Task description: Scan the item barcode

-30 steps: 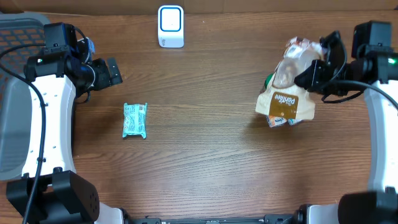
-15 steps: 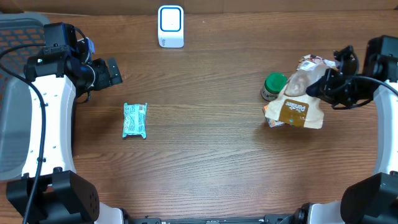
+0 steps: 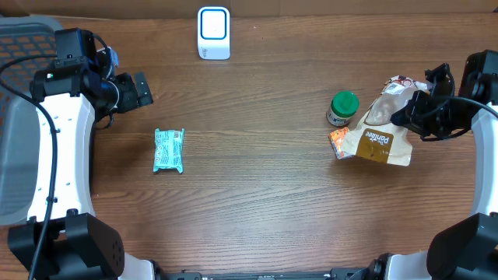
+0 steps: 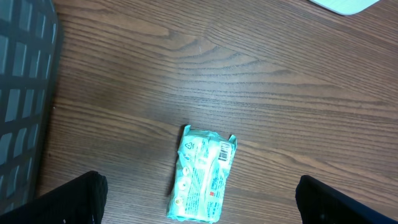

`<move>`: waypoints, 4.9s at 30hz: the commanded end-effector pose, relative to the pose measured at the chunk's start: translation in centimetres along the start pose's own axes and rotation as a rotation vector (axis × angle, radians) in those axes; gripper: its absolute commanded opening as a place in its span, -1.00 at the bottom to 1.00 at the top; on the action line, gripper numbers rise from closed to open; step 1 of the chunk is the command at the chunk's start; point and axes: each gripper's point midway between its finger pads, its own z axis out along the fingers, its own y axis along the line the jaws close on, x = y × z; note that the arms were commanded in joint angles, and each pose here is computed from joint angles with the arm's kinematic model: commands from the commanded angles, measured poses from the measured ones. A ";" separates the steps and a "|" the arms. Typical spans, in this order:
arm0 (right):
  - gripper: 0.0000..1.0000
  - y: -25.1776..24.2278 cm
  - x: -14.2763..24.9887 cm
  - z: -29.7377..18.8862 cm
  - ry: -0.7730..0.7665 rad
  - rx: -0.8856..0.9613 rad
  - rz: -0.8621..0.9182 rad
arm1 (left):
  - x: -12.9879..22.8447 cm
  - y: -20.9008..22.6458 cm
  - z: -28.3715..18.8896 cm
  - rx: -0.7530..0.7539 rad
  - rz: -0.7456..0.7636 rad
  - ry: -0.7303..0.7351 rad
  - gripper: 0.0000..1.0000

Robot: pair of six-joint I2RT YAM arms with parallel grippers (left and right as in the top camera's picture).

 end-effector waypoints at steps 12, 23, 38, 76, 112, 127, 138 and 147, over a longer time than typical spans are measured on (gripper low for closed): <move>0.56 -1.6 0.0 2.4 0.027 0.015 0.032 | 0.0 0.0 0.1 -0.003 0.012 0.000 0.99; 0.61 2.4 -0.7 -4.8 0.001 0.004 0.041 | 0.0 0.0 0.1 -0.003 0.012 0.000 0.99; 1.00 12.5 0.6 -6.3 -0.005 -0.192 -0.188 | 0.0 0.0 0.1 -0.002 0.012 0.000 0.99; 1.00 12.7 1.2 -5.2 0.027 -0.145 -0.220 | 1.0 -1.4 -5.3 0.037 -0.039 0.075 0.87; 1.00 12.7 1.1 -5.1 0.029 -0.144 -0.218 | 10.0 2.6 8.6 -0.088 -0.104 0.229 -0.22; 1.00 12.7 1.0 -5.1 0.025 -0.144 -0.224 | 13.3 0.2 12.8 -0.032 -0.039 0.201 -0.37; 1.00 12.8 0.8 -5.1 0.015 -0.146 -0.229 | 17.5 -6.5 14.2 0.052 0.182 0.224 -0.34; 1.00 12.8 0.8 -5.1 0.015 -0.146 -0.229 | 18.5 -13.6 13.1 0.240 0.323 0.207 -0.21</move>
